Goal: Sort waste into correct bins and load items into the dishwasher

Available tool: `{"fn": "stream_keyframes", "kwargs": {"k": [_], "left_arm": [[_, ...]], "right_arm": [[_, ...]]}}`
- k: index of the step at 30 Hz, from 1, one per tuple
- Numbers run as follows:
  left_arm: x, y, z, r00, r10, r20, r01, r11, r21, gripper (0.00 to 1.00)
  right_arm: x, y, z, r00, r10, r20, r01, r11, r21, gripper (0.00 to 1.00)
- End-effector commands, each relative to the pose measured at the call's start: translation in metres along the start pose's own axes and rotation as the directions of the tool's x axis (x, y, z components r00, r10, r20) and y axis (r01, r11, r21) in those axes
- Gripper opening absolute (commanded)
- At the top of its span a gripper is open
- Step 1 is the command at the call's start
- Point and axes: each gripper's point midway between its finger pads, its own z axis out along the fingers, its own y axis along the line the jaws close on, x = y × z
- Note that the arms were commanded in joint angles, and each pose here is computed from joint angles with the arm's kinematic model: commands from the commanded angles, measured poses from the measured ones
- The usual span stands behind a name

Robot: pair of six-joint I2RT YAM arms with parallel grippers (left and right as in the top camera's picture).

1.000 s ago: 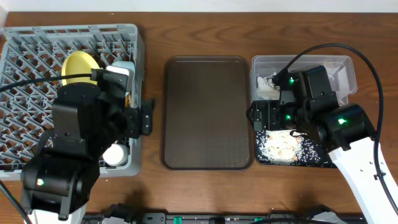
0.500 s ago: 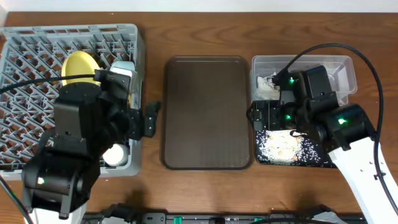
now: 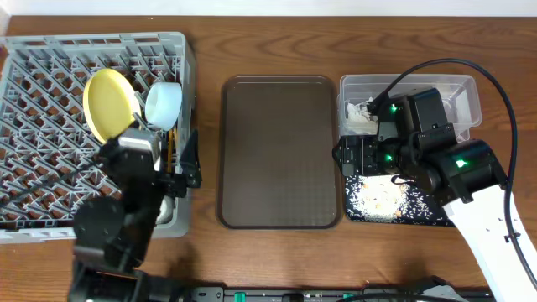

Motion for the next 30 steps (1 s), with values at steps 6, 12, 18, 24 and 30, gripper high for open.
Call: {"fn": "stream_keyframes", "kwargs": {"k": [6,12,18,24,30], "left_arm": [[0.066,0.011,-0.001,0.999,-0.025,0.033,0.026,0.999,-0.036,0.95],[0.095,0.012,-0.004,0.995,-0.023,0.095,0.026,0.999,-0.033,0.95],[0.12,0.013,-0.008,0.992,-0.022,0.121,0.026,0.999,-0.031,0.95],[0.135,0.014,-0.008,0.991,-0.022,0.131,0.026,0.999,-0.03,0.95],[0.151,0.015,-0.003,0.994,-0.022,0.104,0.026,0.999,-0.032,0.95]], "right_arm": [[0.001,0.003,0.001,1.0,-0.003,-0.005,0.003,1.0,-0.006,0.99],[0.001,0.003,0.001,1.0,-0.003,-0.005,0.003,1.0,-0.006,0.99],[0.001,0.003,0.001,1.0,-0.003,-0.005,0.003,1.0,-0.006,0.99],[0.001,0.003,0.001,1.0,-0.003,-0.005,0.003,1.0,-0.006,0.99],[0.001,0.003,0.001,1.0,-0.003,-0.005,0.003,1.0,-0.006,0.99]]}}
